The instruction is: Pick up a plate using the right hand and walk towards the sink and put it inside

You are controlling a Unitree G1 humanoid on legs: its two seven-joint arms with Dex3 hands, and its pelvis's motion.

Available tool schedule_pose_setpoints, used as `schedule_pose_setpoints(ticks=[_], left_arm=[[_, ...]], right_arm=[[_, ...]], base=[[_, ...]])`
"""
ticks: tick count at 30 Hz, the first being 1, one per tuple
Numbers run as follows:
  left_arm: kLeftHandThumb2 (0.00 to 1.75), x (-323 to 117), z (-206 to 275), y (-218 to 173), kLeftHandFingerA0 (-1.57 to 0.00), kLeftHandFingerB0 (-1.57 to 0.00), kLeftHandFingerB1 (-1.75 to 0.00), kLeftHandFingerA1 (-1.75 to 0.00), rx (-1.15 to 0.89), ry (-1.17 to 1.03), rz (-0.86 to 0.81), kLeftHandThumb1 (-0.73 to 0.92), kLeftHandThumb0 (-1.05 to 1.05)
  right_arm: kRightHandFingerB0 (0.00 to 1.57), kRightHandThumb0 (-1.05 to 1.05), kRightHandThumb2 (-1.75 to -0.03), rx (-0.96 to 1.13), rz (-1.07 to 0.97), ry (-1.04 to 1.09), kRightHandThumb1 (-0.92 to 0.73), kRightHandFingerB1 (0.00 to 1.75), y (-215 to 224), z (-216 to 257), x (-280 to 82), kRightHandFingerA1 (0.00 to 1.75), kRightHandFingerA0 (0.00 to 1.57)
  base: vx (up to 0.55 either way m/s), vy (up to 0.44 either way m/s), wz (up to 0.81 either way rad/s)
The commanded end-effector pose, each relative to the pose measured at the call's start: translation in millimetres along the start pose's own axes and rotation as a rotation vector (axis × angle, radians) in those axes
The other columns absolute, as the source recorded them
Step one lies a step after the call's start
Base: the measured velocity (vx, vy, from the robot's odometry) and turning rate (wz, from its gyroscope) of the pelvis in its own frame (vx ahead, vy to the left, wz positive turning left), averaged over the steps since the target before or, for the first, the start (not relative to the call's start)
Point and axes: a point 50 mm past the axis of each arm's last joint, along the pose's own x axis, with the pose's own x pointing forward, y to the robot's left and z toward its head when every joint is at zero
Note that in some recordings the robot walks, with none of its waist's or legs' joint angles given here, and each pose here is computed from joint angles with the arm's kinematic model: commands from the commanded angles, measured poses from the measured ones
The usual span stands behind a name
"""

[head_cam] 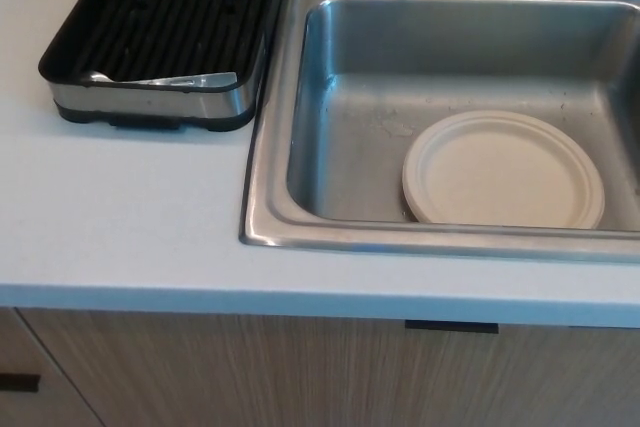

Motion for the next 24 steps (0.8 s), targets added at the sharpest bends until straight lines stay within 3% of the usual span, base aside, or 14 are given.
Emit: schedule_pose_setpoints(ticks=[1,3,4,12,13,14,24], left_arm=[[1.58,-0.2,-4.7,5.0,-1.03,-0.99,-1.25,-1.46,0.000,0.035,0.021,0.45,0.13],[1.58,-0.1,-4.8,5.2,-1.03,-0.99,-1.25,-1.46,-0.002,0.035,0.021,0.45,0.13],[1.31,1.7,-2.4,4.1,-1.26,-1.16,-1.16,-1.25,0.010,0.033,0.025,0.67,0.07],[1.31,3.9,1.4,3.2,-1.26,-1.13,-1.15,-1.25,0.008,0.023,0.033,0.67,0.08],[1.54,4.1,1.6,3.6,-1.04,-0.93,-1.22,-1.44,0.013,0.022,0.033,0.50,0.16],[1.32,4.5,1.6,4.4,-1.26,-1.11,-1.13,-1.25,0.018,0.021,0.032,0.68,0.08],[1.32,2.8,-0.3,4.6,-1.26,-1.17,-1.17,-1.26,-0.009,0.025,0.035,0.69,0.08]], right_arm=[[1.00,-0.32,-0.59,0.030,-0.052,-0.029,-0.62,0.55,-7.4,1.0,0.7,0.82,1.22],[1.00,-0.32,-0.59,0.029,-0.052,-0.029,-0.62,0.55,-7.0,0.9,0.5,0.82,1.22],[0.99,-0.29,-0.59,0.043,-0.043,-0.035,-0.63,0.56,-5.5,2.2,0.4,0.79,1.22],[0.94,-0.28,-0.60,0.067,-0.031,-0.021,-0.64,0.55,-4.0,0.7,-0.9,0.76,1.18],[0.96,-0.26,-0.61,0.075,-0.033,-0.015,-0.65,0.55,-4.6,0.7,0.3,0.77,1.22],[0.98,-0.25,-0.60,0.077,-0.036,-0.009,-0.65,0.55,-5.6,0.8,1.7,0.79,1.22],[0.97,-0.25,-0.60,0.105,-0.044,-0.024,-0.66,0.56,-7.6,2.6,2.3,0.80,1.21]], base=[[0.00,0.000,0.00],[0.00,0.000,0.00],[0.00,0.000,0.00],[0.00,0.000,0.00],[0.00,0.000,0.00],[0.00,0.000,0.00],[0.00,0.000,0.00]])
